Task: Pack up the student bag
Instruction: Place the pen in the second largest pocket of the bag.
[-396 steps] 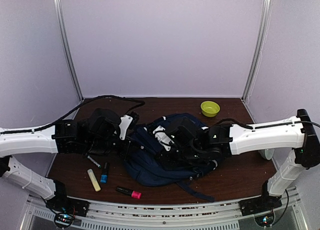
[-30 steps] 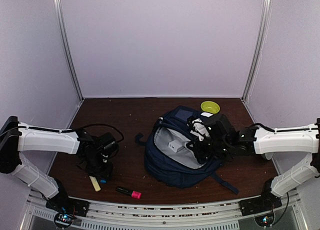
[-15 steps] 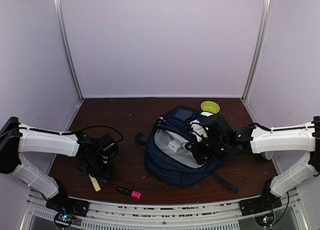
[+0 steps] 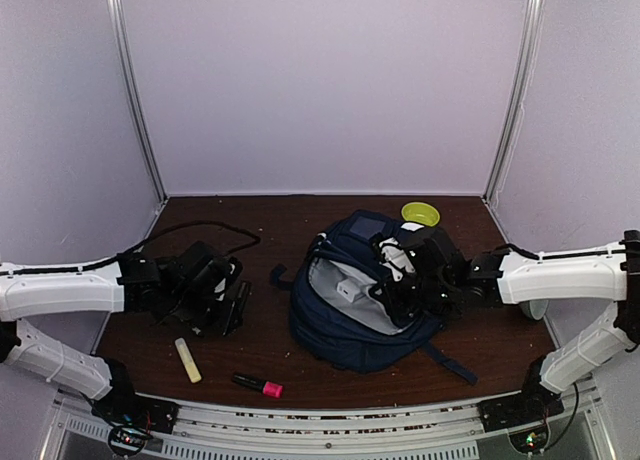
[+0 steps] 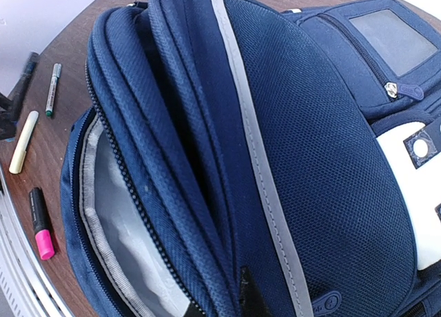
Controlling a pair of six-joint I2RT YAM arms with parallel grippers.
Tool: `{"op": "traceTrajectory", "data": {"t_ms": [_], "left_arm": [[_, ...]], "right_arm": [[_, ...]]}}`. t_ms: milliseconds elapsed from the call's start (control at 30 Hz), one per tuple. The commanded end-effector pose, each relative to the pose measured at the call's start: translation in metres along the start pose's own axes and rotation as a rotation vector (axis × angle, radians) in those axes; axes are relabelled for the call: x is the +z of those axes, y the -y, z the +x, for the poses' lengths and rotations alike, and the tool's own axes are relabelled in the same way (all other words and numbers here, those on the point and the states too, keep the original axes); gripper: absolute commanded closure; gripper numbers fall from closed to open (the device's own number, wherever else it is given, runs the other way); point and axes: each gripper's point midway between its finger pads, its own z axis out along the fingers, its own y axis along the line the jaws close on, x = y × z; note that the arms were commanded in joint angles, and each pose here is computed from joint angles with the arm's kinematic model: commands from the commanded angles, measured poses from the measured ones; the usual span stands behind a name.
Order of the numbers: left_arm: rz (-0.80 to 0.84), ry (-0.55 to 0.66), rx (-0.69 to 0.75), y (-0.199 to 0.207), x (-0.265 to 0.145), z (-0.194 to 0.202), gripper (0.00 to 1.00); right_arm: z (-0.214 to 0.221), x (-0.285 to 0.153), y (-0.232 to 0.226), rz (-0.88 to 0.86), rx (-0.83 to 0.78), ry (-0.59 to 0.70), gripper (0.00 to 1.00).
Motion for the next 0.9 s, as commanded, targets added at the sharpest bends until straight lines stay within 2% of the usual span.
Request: {"op": "traceTrajectory", "data": {"t_ms": [0, 233, 333, 567, 667, 867], "left_arm": [[0.161, 0.24, 0.145, 0.052, -0.037, -0.058, 1.0], [0.437, 0.387, 0.292, 0.131, -0.064, -0.091, 1.0], [0.517, 0.398, 0.322, 0.16, -0.063, -0.106, 1.0], [0.534, 0.483, 0.32, 0.19, -0.047, -0.141, 1.0], [0.523, 0.461, 0.33, 0.199, -0.03, -0.144, 1.0], [0.503, 0.408, 0.336, 0.202, 0.002, -0.132, 1.0]], "right_arm": [[-0.012, 0.003, 0.014, 0.042, 0.039, 0.026, 1.0], [-0.012, 0.0, 0.016, 0.044, 0.049, 0.039, 1.0], [-0.012, -0.001, 0.018, 0.045, 0.057, 0.049, 1.0], [-0.014, -0.007, 0.022, 0.044, 0.078, 0.081, 1.0], [-0.014, -0.008, 0.027, 0.058, 0.097, 0.092, 1.0], [-0.012, -0.012, 0.063, 0.123, 0.266, 0.135, 1.0]]}}
